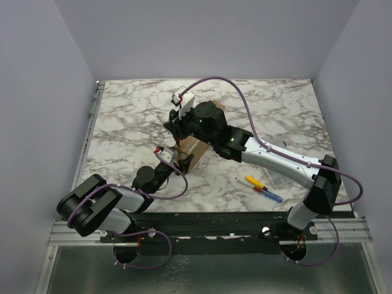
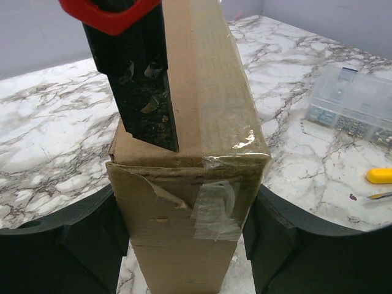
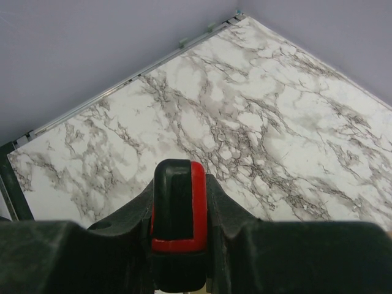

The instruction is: Unpack the express box

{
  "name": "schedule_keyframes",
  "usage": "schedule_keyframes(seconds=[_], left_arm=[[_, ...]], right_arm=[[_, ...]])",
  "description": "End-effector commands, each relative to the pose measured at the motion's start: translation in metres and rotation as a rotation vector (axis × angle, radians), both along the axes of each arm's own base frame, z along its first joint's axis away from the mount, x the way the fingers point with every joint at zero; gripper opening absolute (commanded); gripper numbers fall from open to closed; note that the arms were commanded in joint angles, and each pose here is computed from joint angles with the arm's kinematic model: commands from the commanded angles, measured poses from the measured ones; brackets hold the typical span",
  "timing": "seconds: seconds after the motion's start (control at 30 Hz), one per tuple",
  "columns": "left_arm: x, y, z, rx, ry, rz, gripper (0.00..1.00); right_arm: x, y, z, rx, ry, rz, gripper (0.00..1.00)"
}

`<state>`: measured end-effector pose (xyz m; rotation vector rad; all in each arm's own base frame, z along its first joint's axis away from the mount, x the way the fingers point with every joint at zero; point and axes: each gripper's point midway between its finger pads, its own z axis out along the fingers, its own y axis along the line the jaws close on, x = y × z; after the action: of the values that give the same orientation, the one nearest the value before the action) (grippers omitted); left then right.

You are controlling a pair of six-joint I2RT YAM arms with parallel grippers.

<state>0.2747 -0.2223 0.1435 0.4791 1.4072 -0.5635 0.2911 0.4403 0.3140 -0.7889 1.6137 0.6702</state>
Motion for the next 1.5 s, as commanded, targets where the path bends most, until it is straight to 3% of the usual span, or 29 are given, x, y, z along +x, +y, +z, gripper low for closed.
schedule_keyframes(seconds=[0.0, 0.3, 0.83, 1.47], left_arm=[[-0.007, -0.002, 0.004, -0.023, -0.012, -0.038, 0.28], [-0.017, -0.014, 0.014, -0.045, -0.023, -0.125, 0.21], [-0.011, -0.012, -0.001, 0.012, 0.016, -0.105, 0.17], [-0.011, -0.010, -0.004, 0.013, 0.025, -0.096, 0.14]], right_arm=[[-0.003, 0.004, -0.011, -0.019, 0.005, 0.009, 0.01], [-0.009, -0.010, 0.014, 0.033, -0.042, -0.004, 0.00], [-0.019, -0.020, 0.039, 0.067, -0.085, 0.002, 0.01], [-0.020, -0.007, 0.010, 0.028, -0.046, 0.044, 0.00]])
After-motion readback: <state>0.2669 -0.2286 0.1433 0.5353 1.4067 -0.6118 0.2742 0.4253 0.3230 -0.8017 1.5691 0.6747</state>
